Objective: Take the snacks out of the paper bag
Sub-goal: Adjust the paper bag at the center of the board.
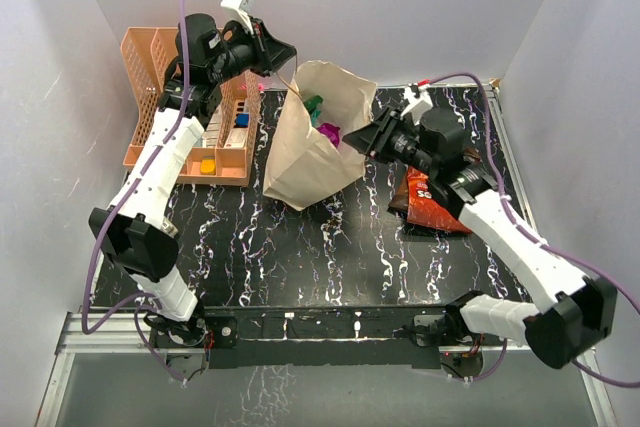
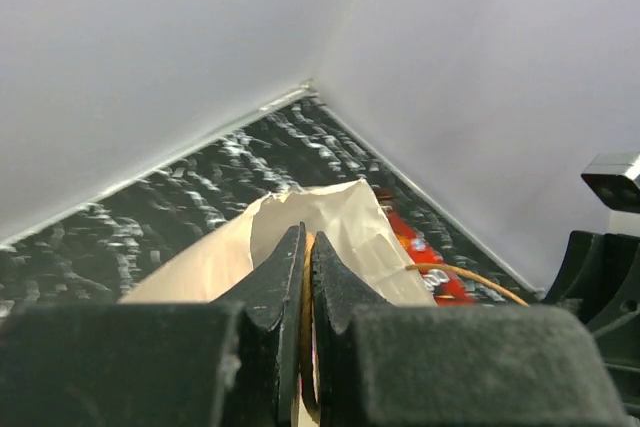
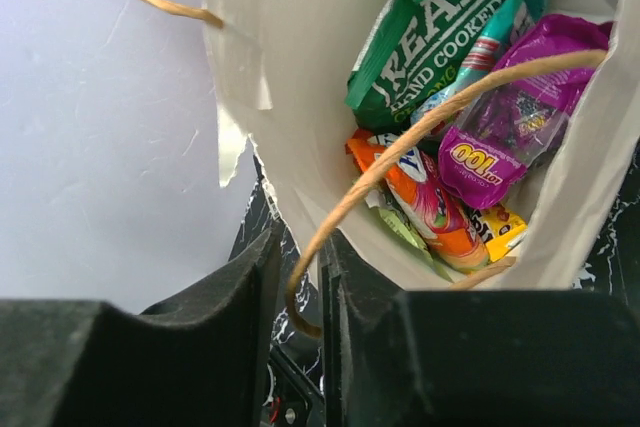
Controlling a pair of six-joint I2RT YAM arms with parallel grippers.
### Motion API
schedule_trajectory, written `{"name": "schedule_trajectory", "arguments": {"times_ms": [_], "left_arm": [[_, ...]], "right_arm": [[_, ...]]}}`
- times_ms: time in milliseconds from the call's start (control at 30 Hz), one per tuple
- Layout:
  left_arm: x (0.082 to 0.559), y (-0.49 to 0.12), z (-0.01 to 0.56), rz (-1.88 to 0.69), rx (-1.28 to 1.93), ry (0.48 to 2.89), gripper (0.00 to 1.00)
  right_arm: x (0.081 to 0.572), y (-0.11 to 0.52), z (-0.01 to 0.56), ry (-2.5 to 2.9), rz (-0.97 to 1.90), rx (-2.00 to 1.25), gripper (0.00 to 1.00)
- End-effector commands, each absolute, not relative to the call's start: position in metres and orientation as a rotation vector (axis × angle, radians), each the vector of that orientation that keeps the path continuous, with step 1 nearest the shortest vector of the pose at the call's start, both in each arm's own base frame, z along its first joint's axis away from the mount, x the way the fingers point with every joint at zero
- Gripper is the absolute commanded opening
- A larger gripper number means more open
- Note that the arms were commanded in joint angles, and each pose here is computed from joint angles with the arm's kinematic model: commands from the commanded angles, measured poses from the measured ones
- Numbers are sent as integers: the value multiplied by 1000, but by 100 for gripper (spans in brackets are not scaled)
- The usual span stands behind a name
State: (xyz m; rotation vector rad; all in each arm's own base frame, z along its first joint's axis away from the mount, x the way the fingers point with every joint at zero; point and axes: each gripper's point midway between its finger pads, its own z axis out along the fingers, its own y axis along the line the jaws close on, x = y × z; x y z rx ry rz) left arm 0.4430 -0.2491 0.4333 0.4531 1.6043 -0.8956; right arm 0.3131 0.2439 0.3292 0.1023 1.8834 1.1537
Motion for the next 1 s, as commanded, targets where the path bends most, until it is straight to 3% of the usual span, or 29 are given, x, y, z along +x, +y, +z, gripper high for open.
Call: {"name": "schedule_trajectory", "arguments": {"times_ms": [0,133,233,533,800,967], "left_arm": [[376,-259,528,-1135,519,1278,0],[361,-267,503,-1323,462,1363,0],[351,-270,490,-1463,396,1396,0],[315,-310,479,-1767,345,1459,0],[300,-334,469,-1884,277,1497,0],[294,-351,443,-1931,238,1568,0]], "right_arm": [[297,213,351,1798,1033,127,35],[288,174,323,1848,805,185,56],[273,152,306,1883,700,197,64],[221,93,332,1776,565,267,98],[225,71,360,1704,446,298,99],[231,115,364,1732,565,24,98]]}}
